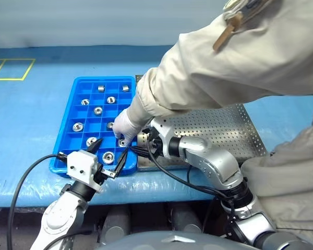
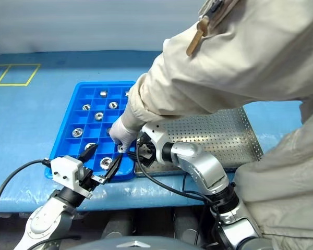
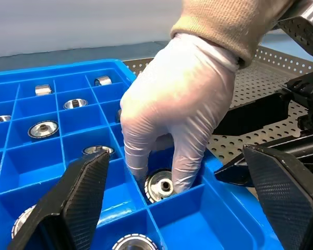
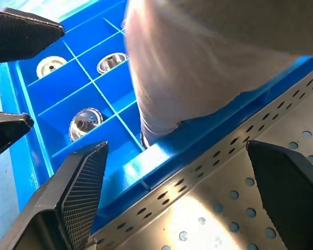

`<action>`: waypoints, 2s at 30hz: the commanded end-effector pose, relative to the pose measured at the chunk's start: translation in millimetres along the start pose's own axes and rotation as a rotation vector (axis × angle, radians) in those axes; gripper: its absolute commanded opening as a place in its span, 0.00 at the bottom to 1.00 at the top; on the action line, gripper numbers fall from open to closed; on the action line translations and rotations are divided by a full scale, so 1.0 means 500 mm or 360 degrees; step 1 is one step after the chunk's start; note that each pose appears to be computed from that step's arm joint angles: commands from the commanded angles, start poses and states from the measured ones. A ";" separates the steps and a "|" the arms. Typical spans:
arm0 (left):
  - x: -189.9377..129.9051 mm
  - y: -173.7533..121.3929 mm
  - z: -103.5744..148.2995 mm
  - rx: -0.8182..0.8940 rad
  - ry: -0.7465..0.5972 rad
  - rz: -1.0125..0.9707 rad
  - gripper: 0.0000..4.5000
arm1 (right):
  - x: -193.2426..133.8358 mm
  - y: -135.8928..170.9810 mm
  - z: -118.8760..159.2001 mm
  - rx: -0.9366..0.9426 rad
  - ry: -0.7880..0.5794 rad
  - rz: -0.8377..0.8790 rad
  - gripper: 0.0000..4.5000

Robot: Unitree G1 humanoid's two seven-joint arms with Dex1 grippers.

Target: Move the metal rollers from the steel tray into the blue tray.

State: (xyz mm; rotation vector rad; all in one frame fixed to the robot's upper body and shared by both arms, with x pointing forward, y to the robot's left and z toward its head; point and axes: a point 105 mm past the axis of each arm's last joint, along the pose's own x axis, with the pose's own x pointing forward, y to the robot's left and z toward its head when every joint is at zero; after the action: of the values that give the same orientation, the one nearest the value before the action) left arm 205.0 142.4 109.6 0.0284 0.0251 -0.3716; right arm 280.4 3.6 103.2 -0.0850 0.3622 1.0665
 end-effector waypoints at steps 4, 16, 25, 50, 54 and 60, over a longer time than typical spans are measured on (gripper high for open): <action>-0.003 -0.003 0.015 0.0010 -0.0037 -0.0009 1.00 | -0.004 0.010 0.028 -0.0052 -0.0088 0.0031 0.99; -0.002 -0.003 0.013 0.0002 -0.0037 -0.0007 1.00 | -0.002 0.011 0.027 -0.0051 -0.0082 0.0036 0.99; -0.001 -0.004 0.012 -0.0002 -0.0037 -0.0009 1.00 | -0.002 0.011 0.026 -0.0050 -0.0082 0.0040 0.99; -0.003 -0.006 0.013 0.0001 -0.0039 -0.0019 1.00 | 0.001 0.015 0.029 -0.0066 -0.0081 0.0058 0.99; -0.002 -0.006 0.012 0.0002 -0.0039 -0.0026 1.00 | 0.000 0.015 0.029 -0.0067 -0.0082 0.0057 0.99; 0.000 -0.006 0.012 0.0006 -0.0040 -0.0038 1.00 | -0.001 0.014 0.030 -0.0067 -0.0090 0.0052 0.99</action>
State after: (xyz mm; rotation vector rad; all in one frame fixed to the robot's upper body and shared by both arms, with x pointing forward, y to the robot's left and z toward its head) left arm 204.7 141.3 109.7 0.0260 0.0240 -0.3811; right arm 279.8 6.9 106.6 -0.0924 0.3448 1.0840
